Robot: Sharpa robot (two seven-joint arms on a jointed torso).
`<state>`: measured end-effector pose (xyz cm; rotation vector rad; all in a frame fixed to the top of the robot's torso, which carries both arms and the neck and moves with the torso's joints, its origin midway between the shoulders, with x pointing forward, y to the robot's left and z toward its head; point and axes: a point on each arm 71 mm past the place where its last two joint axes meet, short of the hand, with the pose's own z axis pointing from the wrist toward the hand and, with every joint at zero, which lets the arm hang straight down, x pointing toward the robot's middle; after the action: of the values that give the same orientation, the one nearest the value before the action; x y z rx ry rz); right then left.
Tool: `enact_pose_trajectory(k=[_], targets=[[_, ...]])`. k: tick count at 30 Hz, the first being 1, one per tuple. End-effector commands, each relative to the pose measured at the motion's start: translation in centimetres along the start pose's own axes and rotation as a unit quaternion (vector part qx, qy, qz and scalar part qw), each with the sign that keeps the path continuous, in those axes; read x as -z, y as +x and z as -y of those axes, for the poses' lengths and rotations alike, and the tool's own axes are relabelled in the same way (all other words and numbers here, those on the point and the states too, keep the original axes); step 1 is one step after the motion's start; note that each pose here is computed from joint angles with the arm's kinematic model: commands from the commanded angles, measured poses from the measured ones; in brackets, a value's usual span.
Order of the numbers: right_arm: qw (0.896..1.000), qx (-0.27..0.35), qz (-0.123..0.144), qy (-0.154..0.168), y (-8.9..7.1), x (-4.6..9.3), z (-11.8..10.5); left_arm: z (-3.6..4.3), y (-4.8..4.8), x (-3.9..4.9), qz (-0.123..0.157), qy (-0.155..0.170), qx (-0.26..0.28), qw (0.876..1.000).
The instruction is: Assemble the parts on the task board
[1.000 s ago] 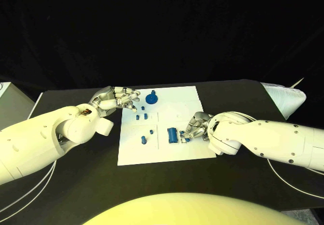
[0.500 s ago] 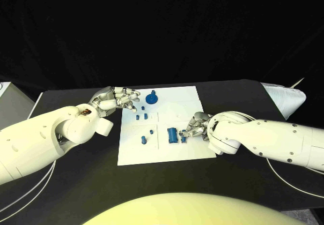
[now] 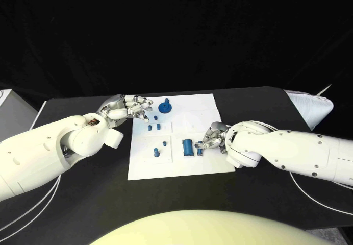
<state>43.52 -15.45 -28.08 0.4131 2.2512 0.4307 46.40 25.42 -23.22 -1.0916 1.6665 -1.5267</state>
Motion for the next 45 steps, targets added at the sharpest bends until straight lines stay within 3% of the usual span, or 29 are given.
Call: enact_pose_trajectory(k=[1,15,45], targets=[[1.0,0.01,-0.023,-0.013,0.58,0.12,-0.37,0.03,0.28,-0.06,-0.01,0.003,0.002,1.0],[0.999,0.017,-0.031,-0.024,0.82,0.37,-0.57,0.0,0.26,-0.07,-0.01,0.002,0.002,1.0],[1.0,0.021,-0.008,-0.013,0.02,0.23,0.37,-0.02,0.25,-0.1,-0.01,0.002,0.002,1.0]])
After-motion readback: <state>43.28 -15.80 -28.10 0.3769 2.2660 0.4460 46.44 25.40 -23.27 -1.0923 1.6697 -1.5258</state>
